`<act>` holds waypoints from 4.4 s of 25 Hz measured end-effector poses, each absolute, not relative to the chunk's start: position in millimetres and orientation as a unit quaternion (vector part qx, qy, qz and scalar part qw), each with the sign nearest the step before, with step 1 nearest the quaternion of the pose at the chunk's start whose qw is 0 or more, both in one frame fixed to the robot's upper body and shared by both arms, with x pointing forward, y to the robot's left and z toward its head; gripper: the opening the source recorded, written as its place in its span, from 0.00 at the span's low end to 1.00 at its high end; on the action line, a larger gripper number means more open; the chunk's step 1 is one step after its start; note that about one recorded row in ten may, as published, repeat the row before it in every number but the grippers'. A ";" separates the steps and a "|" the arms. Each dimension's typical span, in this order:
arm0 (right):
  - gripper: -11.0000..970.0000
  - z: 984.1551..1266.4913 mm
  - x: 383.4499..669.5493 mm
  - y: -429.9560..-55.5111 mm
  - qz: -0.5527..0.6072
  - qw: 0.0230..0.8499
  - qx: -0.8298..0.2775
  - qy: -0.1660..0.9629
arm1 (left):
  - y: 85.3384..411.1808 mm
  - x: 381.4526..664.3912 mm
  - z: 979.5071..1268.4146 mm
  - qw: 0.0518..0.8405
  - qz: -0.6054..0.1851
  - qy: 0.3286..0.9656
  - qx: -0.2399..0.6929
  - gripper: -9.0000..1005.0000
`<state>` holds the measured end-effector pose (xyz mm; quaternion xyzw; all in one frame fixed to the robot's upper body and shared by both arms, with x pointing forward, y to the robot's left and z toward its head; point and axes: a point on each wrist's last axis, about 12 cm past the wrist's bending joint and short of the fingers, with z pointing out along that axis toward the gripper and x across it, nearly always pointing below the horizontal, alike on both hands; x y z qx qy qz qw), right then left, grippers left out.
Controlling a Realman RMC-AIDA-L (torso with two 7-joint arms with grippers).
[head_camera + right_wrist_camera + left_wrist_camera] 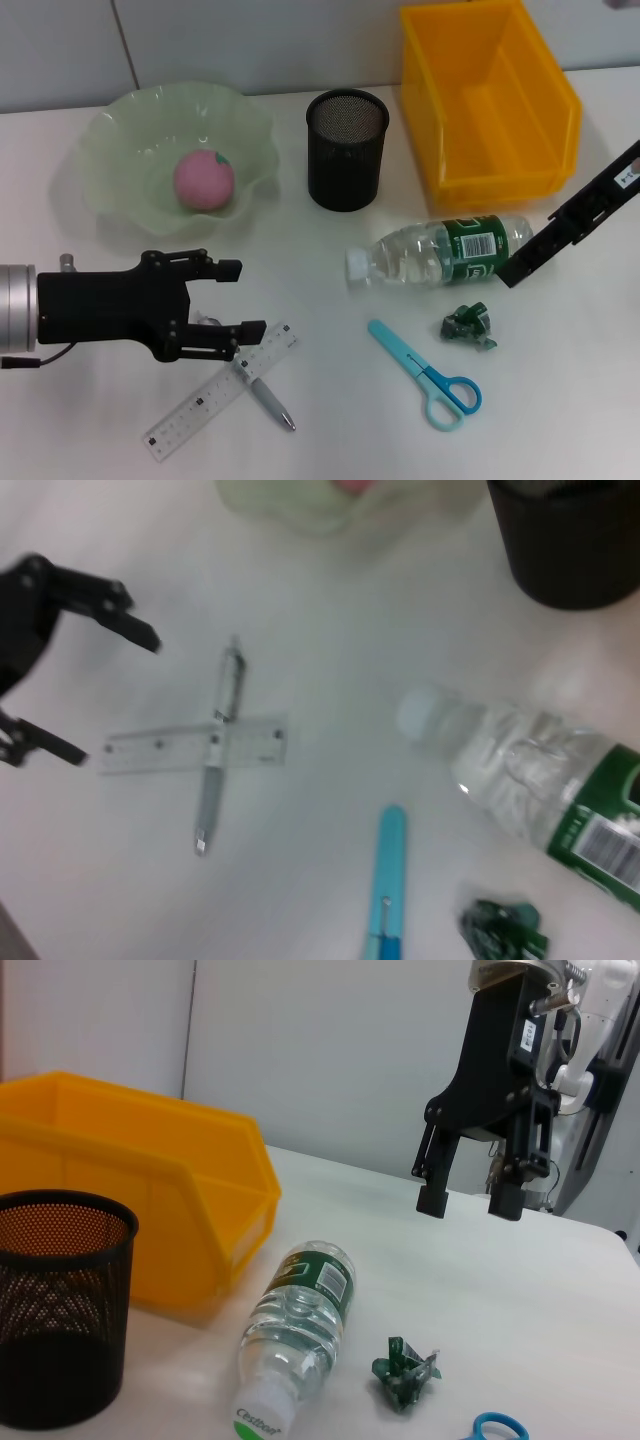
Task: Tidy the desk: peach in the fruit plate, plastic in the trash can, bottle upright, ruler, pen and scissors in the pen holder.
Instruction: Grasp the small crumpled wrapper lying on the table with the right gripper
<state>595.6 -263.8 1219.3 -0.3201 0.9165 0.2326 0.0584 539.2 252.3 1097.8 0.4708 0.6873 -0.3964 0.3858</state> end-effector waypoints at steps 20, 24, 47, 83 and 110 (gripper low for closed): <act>0.80 1184.6 604.3 -203.0 0.136 -0.004 -0.383 0.914 | 248.1 547.4 1102.0 0.389 -0.386 0.687 0.478 0.84; 0.80 1177.0 604.2 -201.4 0.135 0.009 -0.394 0.909 | 248.0 546.3 1101.0 0.387 -0.388 0.687 0.477 0.84; 0.80 1146.2 604.1 -193.2 0.124 0.018 -0.422 0.898 | 250.2 544.9 1102.2 0.386 -0.393 0.688 0.472 0.84; 0.79 1131.2 604.7 -185.9 0.106 0.021 -0.442 0.890 | 255.3 545.5 1105.0 0.390 -0.392 0.689 0.469 0.84; 0.34 1130.9 603.1 -186.7 0.109 0.016 -0.441 0.891 | 255.2 546.6 1107.4 0.395 -0.388 0.686 0.472 0.84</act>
